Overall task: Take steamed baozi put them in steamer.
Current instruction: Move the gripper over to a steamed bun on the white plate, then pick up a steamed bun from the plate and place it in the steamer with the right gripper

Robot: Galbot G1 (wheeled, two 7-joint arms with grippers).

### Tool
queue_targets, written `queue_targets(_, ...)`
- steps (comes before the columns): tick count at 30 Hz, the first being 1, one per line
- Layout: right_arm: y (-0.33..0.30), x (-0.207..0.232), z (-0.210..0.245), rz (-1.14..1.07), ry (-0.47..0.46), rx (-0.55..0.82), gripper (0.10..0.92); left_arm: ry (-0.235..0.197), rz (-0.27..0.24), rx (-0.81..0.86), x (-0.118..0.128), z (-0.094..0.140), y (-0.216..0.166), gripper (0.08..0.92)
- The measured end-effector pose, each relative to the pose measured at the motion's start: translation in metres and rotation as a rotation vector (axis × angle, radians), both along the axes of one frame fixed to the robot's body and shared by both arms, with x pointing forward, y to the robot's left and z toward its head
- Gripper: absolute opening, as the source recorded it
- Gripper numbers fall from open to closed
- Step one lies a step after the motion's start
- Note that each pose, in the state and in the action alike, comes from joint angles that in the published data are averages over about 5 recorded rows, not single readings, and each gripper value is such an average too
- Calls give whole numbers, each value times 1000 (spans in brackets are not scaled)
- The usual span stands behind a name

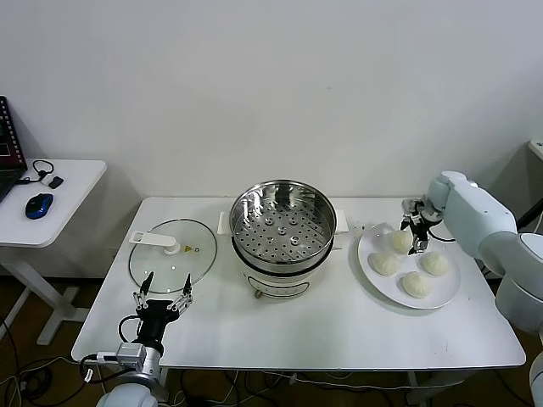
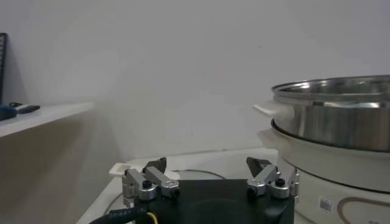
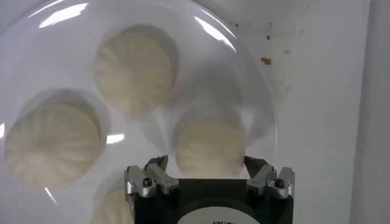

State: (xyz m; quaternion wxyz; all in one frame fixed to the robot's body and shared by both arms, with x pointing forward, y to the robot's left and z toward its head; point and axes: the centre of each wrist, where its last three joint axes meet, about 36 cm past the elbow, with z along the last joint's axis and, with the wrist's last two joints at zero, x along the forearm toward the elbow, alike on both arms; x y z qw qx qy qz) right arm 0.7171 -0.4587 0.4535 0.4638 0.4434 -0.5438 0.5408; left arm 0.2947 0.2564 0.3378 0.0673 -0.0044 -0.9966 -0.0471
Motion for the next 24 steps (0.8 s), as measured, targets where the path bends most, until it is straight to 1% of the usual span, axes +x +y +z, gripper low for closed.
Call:
queue_targets(2, 0, 0, 0, -2, -2, 1, 807, -1, 0, 0, 0, 0, 0, 823)
queue_targets(4, 0, 0, 0, -4, -4, 2, 771, -1, 1, 0, 1, 0, 0, 823)
queue_targets(7, 2, 0, -2, -4, -6, 6, 692, -3, 1, 0, 2, -1, 0, 823)
queue_targets(10, 3, 1, -2, -4, -8, 11, 641, -3, 1, -1, 2, -1, 0, 823)
queue_targets(18, 3, 3, 9, 2, -21, 25, 624, -4, 3, 0, 1, 1, 0, 823)
queue_targets(24, 3, 9, 50, 23, -60, 45, 628, -2, 6, 5, -1, 2, 2, 823)
